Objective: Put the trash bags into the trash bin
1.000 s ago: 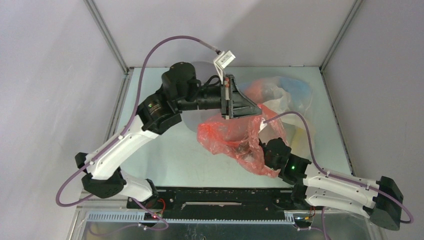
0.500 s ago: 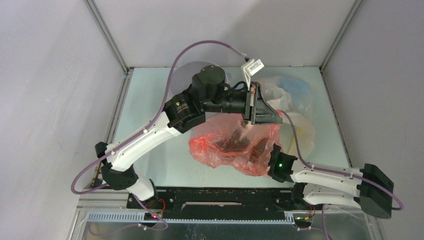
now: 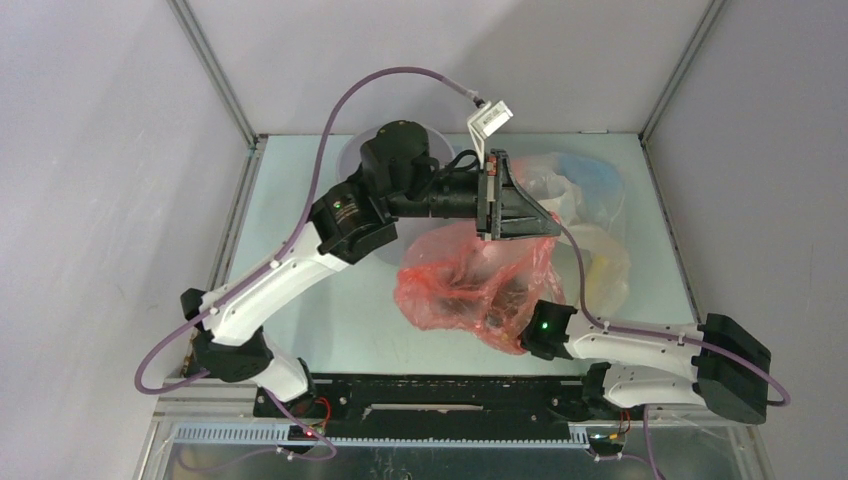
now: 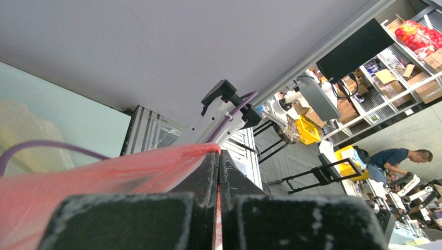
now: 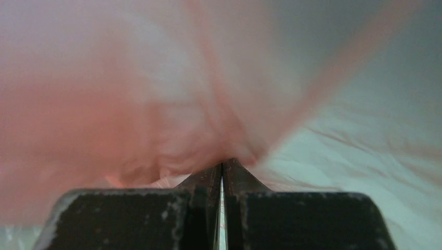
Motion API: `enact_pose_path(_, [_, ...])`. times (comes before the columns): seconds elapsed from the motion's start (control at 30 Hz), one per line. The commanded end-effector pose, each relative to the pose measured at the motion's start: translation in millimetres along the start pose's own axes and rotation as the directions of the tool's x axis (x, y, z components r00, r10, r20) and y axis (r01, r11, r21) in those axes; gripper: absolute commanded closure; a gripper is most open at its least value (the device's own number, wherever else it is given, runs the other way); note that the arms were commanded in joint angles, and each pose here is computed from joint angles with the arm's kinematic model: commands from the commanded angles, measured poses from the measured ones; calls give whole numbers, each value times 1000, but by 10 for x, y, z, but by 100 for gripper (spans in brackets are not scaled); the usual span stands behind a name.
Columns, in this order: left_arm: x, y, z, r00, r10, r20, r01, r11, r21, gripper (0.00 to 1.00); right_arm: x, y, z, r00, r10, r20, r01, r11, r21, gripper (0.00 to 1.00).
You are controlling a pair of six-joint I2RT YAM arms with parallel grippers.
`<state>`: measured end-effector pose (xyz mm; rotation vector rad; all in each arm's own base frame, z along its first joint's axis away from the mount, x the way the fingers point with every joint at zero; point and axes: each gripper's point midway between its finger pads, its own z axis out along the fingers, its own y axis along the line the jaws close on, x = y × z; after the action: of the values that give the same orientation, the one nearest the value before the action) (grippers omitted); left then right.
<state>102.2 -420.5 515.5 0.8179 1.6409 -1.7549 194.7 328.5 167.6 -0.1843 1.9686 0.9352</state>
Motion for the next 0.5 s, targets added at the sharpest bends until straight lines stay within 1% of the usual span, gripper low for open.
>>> enact_pose_path(0.0, [-239, -392, -481, 992, 83, 91, -83, 997, -4, 100, 1, -975, -190, 998, -56, -6, 53, 901, 431, 100])
enact_pose_path(0.07, [-242, -392, -597, 989, 96, 110, -93, 995, -34, 100, -36, -1209, -272, 997, -76, 0, 65, 852, 520, 100])
enact_pose_path(0.17, [-226, -389, -740, 985, 113, 129, -105, 992, -67, 99, -71, -1322, -338, 996, -90, -6, 78, 827, 556, 100])
enact_pose_path(0.27, [-145, -285, -810, 986, 115, 121, -102, 989, -108, 99, -163, -1268, -400, 994, -104, 14, 80, 837, 542, 100])
enact_pose_path(0.47, [24, -74, -934, 985, 127, 113, -104, 977, -186, 97, -513, -1121, -674, 984, -144, 102, 75, 866, 495, 100])
